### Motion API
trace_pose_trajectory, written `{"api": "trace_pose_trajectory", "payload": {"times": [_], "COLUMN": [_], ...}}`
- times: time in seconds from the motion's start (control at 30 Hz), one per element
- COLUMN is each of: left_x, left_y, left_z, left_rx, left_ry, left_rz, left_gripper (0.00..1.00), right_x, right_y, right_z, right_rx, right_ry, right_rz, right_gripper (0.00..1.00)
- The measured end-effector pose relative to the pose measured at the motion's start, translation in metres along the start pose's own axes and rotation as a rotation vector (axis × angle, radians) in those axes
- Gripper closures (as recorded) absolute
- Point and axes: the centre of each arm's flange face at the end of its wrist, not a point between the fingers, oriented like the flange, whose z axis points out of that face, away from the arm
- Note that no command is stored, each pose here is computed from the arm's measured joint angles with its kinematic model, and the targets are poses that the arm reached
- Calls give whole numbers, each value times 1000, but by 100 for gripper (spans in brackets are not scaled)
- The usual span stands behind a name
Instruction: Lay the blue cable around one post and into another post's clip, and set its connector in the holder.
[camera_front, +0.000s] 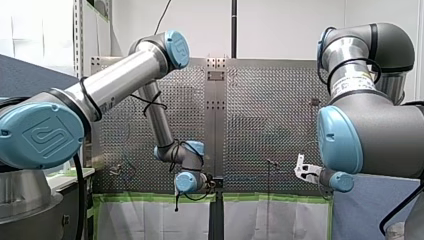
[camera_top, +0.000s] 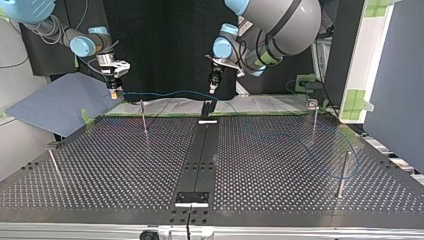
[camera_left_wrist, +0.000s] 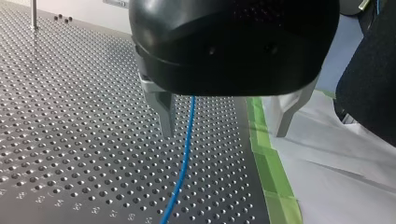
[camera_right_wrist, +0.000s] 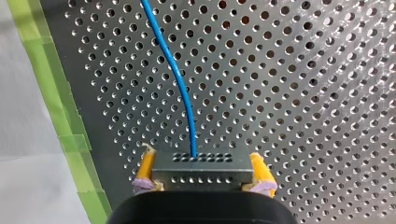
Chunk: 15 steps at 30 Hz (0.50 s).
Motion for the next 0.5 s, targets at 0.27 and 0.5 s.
{"api": "trace_pose_trajectory", "payload": {"times": [0.27,0.5], "left_x": [21,5], "left_y": [-9,-24], "left_z": [8,8], "left_rx": [31,41], "left_ry": [-32,-74], "left_rz": [20,43], "left_gripper": [0,0], "right_x": [0,0], "right_y": [0,0], "right_z": [0,0], "right_rx": [0,-2], "right_ry": [0,1], "right_rz": [0,0], "right_gripper": [100,100]}}
